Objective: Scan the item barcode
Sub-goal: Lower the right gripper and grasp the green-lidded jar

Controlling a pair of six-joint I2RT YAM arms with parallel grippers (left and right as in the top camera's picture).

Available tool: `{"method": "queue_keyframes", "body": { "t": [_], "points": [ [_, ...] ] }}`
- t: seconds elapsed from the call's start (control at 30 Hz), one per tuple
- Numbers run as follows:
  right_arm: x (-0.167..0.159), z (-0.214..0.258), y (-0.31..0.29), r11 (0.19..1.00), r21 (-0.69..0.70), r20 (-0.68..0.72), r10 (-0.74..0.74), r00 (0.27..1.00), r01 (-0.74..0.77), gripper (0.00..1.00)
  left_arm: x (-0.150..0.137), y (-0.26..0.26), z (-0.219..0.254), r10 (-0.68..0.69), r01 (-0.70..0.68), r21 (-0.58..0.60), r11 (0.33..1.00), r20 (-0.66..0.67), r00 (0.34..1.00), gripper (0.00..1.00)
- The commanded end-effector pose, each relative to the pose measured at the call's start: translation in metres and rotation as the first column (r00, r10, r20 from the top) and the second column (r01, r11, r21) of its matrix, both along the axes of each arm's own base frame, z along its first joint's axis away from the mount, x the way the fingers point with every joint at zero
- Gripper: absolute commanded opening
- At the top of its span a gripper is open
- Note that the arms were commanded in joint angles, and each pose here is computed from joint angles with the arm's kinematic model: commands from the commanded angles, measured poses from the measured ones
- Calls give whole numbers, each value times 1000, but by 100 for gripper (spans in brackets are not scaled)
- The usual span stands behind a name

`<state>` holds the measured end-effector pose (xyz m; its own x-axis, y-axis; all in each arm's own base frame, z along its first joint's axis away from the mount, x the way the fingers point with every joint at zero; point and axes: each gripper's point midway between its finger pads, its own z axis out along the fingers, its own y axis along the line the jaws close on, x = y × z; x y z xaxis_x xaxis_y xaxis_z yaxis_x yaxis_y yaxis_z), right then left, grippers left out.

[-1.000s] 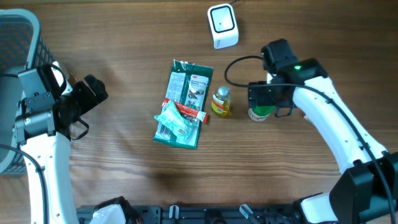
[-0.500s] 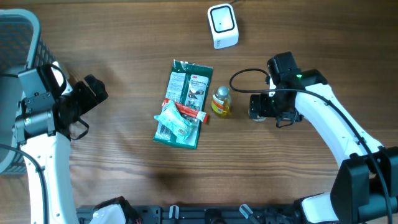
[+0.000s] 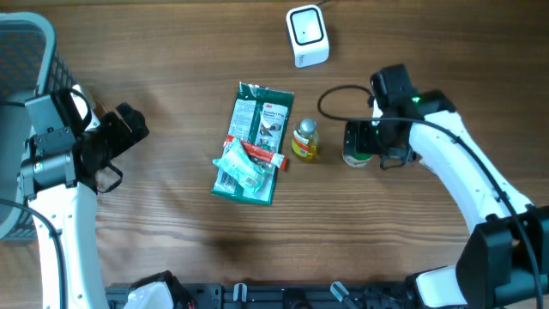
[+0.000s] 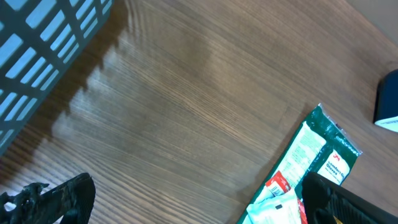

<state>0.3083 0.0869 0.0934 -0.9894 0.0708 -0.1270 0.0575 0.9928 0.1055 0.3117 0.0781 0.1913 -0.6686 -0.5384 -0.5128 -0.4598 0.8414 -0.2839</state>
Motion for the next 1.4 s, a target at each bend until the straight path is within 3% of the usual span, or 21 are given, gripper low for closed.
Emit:
{"method": "queue_keyframes", "body": {
  "t": [0.0,0.67,0.87,1.0,1.17,1.2,1.3,1.37],
  "points": [
    [2,10,6,999,25,16,28,999,-29,100,1,-3,1,-26,26,4,1000,5,1000,100],
    [-4,-7,22,998,62,9,28,1000,-28,100,1,-3,1,-26,26,4,1000,5,1000,100],
    [12,-30,6,995,1,98,-103,990,103,100,1,-3,1,-26,26,4,1000,5,1000,100],
    [15,-30,2,993,-23,120,-110,987,113,76,1,-3,1,-26,26,4,1000,5,1000,100],
    [9,-46,0,993,-24,118,-109,987,113,75,1,-3,1,-26,26,4,1000,5,1000,100],
    [10,-46,0,994,-23,122,-103,987,107,68,1,-3,1,-26,26,4,1000,6,1000,100],
    [17,-43,2,999,-49,156,22,988,-14,59,1,-3,1,-26,26,4,1000,5,1000,100],
    [19,-38,3,995,-67,161,87,983,-77,59,1,-3,1,-26,26,4,1000,6,1000,100]
  ]
}}
